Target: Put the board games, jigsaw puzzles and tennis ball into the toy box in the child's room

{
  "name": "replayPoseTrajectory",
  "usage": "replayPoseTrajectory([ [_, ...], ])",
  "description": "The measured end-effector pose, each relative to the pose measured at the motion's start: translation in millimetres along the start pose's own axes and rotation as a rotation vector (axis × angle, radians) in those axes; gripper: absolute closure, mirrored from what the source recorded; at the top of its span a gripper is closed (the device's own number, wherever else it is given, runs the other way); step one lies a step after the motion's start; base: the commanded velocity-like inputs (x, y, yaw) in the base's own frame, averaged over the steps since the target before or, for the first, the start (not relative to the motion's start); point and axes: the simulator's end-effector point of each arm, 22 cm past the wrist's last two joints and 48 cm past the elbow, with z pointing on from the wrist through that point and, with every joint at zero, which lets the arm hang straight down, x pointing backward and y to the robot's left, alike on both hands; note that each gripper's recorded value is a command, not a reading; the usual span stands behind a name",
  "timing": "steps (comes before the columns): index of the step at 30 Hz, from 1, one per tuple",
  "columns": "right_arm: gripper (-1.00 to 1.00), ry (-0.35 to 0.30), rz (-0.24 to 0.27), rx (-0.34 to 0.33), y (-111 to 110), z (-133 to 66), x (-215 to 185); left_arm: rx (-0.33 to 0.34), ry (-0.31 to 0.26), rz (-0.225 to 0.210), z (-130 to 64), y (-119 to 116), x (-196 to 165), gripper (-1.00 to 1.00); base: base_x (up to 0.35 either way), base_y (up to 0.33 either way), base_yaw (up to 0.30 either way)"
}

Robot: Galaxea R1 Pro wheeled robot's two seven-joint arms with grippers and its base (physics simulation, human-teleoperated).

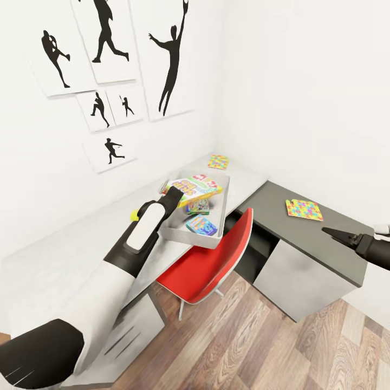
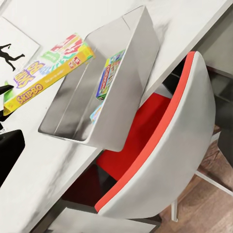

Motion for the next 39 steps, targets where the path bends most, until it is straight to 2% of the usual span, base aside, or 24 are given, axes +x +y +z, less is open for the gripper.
replayPoseTrajectory([
  [18,-1.0,0.002,0.0,-0.002,0.4,0.4,0.9,-0.034,-0.042,-0.004,19.3,-3.0,-16.4,1.0,0.0,0.0,0.0],
  [26,-1.0,0.022,0.0,-0.008,2.6,5.4,7.5,0.019,-0.048,0.002,25.4,-17.0,-18.6,1.0,0.0,0.0,0.0],
  [39,-1.0,0.031,-0.001,-0.007,2.9,7.2,10.1,0.028,-0.038,-0.001,27.4,-11.8,-12.6,1.0,0.0,0.0,0.0],
])
